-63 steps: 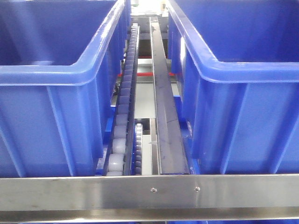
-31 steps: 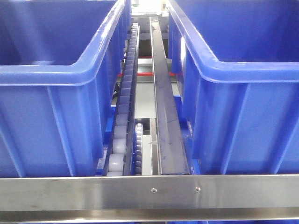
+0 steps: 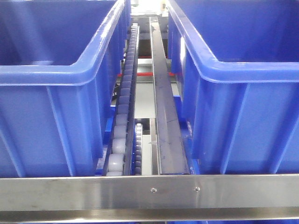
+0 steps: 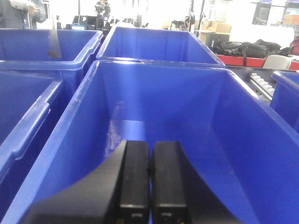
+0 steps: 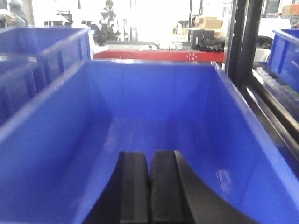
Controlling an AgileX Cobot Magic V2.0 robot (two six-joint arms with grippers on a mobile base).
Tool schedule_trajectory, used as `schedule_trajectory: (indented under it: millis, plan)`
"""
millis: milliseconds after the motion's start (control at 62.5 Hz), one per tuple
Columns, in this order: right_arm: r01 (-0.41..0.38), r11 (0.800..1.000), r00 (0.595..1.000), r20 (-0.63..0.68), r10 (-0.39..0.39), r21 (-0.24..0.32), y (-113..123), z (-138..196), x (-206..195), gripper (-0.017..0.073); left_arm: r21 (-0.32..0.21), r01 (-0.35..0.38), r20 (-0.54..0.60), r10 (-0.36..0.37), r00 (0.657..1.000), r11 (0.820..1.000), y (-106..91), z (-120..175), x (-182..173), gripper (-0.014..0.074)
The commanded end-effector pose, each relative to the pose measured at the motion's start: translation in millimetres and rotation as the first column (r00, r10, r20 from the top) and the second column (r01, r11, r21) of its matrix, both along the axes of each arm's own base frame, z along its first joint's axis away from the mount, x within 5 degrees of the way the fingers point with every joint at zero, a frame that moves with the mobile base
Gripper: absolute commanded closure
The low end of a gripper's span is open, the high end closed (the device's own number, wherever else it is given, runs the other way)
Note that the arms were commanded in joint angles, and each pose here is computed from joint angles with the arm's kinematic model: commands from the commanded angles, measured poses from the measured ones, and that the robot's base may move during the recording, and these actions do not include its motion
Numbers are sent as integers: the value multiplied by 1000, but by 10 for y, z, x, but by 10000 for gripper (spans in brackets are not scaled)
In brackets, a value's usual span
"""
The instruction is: Pick and sort blue part to right shelf
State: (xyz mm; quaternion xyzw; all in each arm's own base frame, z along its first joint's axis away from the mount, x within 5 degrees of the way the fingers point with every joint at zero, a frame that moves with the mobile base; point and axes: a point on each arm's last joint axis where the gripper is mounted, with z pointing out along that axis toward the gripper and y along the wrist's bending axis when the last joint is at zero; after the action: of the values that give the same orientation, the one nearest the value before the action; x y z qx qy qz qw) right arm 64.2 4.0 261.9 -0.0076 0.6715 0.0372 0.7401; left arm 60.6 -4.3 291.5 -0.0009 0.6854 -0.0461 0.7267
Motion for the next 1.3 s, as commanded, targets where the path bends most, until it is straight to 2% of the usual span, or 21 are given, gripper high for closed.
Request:
schedule_trajectory:
  millis: [0,368,704,768,848,896,1040,1280]
  plan:
    - [16,1000,995,98,-14,-17,-12,21,-43,531,-22,-6,97,8,995,1000,9,161,-14,458]
    - [18,1000,996,91,-17,-16,-17,-435,-114,531,-22,-6,95,8,995,1000,8,159,-14,458]
    - [33,999,990,135,-31,-15,-26,-393,-123,531,-22,-6,95,8,995,1000,8,159,-14,458]
    - [31,999,990,134,-32,11,-28,-393,-123,531,-22,-6,95,8,995,1000,8,159,-14,458]
    - [20,997,991,130,-30,79,-31,-393,-123,531,-22,-6,95,8,995,1000,8,159,-14,458]
    - [16,995,992,125,-28,100,-31,-396,-122,531,-22,-6,95,8,995,1000,8,159,-14,458]
    - [27,999,991,127,-31,36,-26,-398,-122,531,-22,-6,95,8,995,1000,8,159,-14,458]
    - [28,999,991,128,-31,29,-25,-397,-122,531,-22,-6,95,8,995,1000,8,159,-14,458]
